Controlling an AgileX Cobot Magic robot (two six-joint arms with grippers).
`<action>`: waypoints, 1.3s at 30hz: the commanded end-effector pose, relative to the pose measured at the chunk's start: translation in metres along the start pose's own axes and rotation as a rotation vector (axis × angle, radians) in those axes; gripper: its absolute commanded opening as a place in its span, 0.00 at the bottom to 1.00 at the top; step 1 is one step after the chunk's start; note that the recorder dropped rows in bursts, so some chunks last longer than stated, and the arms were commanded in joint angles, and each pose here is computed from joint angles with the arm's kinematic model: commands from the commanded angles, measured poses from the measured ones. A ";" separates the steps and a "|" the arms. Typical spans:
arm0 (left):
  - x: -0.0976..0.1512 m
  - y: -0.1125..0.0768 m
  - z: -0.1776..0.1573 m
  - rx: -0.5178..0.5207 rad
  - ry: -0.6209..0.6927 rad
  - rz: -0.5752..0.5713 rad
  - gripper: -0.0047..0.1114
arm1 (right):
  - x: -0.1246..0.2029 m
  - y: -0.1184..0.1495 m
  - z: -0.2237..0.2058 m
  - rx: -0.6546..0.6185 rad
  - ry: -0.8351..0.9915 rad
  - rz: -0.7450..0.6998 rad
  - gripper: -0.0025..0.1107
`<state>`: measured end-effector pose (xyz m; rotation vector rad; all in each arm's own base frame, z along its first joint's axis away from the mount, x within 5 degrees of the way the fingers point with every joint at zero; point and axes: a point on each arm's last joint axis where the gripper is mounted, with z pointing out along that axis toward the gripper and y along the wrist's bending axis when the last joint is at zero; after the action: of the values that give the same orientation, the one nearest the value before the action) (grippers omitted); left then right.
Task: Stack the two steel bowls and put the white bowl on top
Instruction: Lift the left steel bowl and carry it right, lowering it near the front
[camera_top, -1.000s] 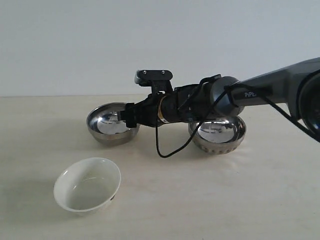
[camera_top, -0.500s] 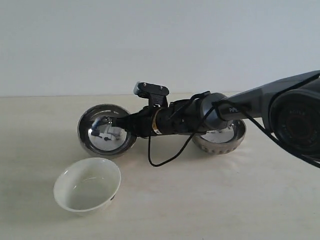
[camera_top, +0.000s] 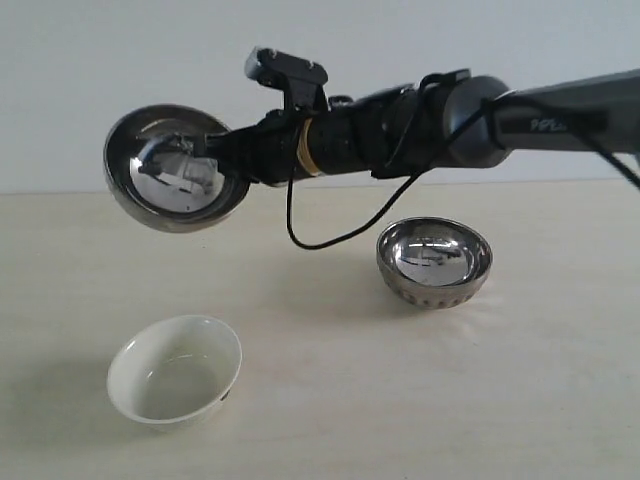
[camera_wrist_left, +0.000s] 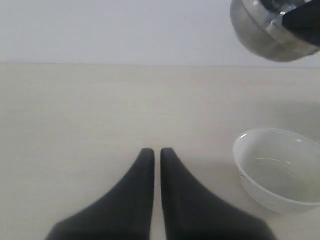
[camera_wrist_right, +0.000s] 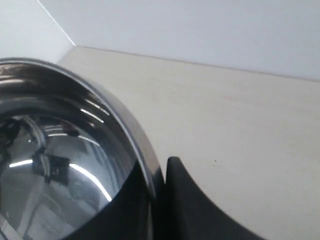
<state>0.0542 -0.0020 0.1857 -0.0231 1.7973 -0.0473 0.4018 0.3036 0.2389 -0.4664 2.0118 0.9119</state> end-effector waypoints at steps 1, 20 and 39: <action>0.000 0.000 0.000 0.005 -0.007 -0.004 0.07 | -0.024 0.024 -0.036 -0.052 -0.020 -0.021 0.02; 0.000 0.000 0.000 0.005 -0.007 -0.004 0.07 | 0.018 -0.011 -0.148 0.032 0.086 0.020 0.02; 0.000 0.000 0.000 0.005 -0.007 -0.004 0.07 | 0.111 -0.053 -0.134 0.175 0.340 0.056 0.02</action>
<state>0.0542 -0.0020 0.1857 -0.0231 1.7973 -0.0473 0.2975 0.1681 0.1849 -0.4865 2.3640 0.6843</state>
